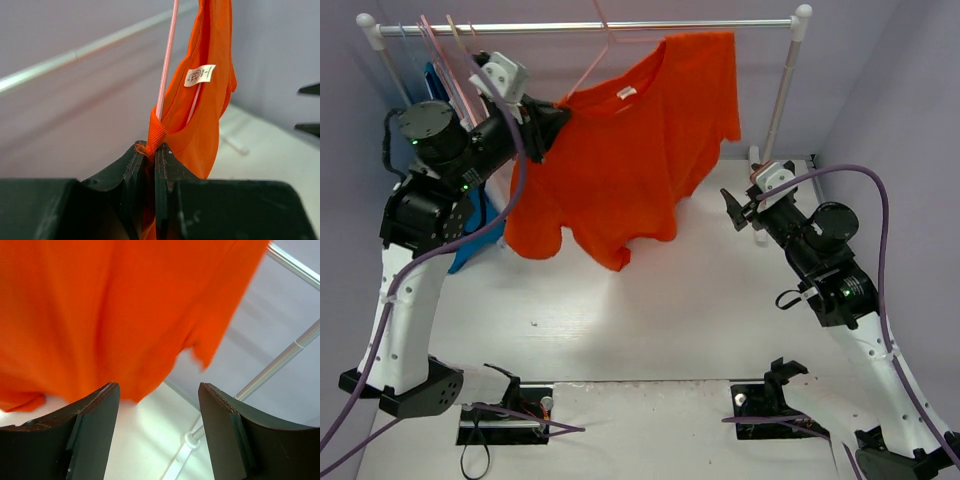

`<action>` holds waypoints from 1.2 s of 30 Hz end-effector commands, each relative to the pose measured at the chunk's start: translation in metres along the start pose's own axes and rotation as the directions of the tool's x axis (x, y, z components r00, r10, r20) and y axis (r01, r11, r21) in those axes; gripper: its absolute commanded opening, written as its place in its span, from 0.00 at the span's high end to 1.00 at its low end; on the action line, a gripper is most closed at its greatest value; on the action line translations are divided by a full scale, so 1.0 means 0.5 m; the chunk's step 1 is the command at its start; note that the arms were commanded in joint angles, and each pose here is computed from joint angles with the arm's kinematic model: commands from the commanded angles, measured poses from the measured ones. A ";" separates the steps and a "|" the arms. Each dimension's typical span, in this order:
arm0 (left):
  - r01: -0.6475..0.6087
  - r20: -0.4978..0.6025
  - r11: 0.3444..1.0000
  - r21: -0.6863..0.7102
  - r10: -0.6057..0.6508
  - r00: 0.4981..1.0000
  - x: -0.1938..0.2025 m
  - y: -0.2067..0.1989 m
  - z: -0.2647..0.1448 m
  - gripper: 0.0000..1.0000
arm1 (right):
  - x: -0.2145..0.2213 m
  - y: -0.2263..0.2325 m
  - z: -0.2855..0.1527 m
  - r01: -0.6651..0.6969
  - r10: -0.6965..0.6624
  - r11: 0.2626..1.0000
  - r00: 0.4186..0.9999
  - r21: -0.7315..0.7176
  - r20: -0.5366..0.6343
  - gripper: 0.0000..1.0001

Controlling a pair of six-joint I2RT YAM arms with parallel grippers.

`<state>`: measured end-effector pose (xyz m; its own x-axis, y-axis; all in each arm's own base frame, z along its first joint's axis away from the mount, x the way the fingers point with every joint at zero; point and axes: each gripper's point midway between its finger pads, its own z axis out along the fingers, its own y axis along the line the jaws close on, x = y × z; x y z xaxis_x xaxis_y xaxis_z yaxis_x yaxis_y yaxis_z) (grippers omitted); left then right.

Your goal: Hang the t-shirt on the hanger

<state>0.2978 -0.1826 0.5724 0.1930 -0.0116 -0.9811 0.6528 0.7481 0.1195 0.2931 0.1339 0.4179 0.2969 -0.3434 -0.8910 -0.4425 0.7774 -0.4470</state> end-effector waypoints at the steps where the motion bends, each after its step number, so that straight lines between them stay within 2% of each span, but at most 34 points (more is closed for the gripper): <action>1: 0.030 -0.116 0.997 -0.077 -0.038 0.993 0.058 0.024 -0.005 1.00 | -0.043 -0.032 -0.003 -0.002 -0.004 0.997 0.996 0.072 0.084 0.35; 4: 0.029 -0.154 0.990 -0.139 -0.051 0.987 0.087 0.046 -0.003 1.00 | -0.035 -0.027 -0.001 -0.009 0.004 0.998 0.997 0.063 0.077 0.35; 11: 0.018 -0.122 0.930 -0.368 -0.068 0.990 0.093 0.137 0.017 1.00 | -0.030 -0.018 0.004 -0.031 0.028 0.999 0.997 0.042 0.069 0.35; 14: -0.004 -0.112 0.855 -0.518 -0.063 0.992 0.087 0.200 0.018 1.00 | -0.032 -0.016 0.002 -0.041 0.039 0.998 0.997 0.038 0.072 0.35; 19: -0.044 -0.125 0.778 -0.626 -0.044 0.991 0.092 0.252 0.030 1.00 | -0.031 -0.013 -0.006 -0.045 0.043 0.998 0.997 0.034 0.069 0.35; 22: -0.096 -0.152 0.749 -0.655 -0.006 0.988 0.101 0.271 0.046 1.00 | -0.030 -0.015 -0.014 -0.042 0.040 0.998 0.997 0.042 0.066 0.35; 30: -0.162 -0.224 0.669 -0.725 -0.007 0.975 0.149 0.317 0.068 1.00 | -0.015 -0.012 -0.025 -0.039 0.037 0.998 0.999 0.047 0.039 0.35; 36: -0.193 -0.300 0.675 -0.712 -0.044 0.953 0.220 0.313 0.071 1.00 | -0.004 -0.009 -0.032 -0.042 0.041 0.998 0.999 0.051 0.021 0.34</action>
<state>0.4605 -0.1014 0.4363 -0.2162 0.2240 -0.9503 -0.0452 0.9700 0.2390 0.2809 0.1283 0.4036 0.2525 -0.3209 -0.9128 -0.4553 0.7930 -0.4047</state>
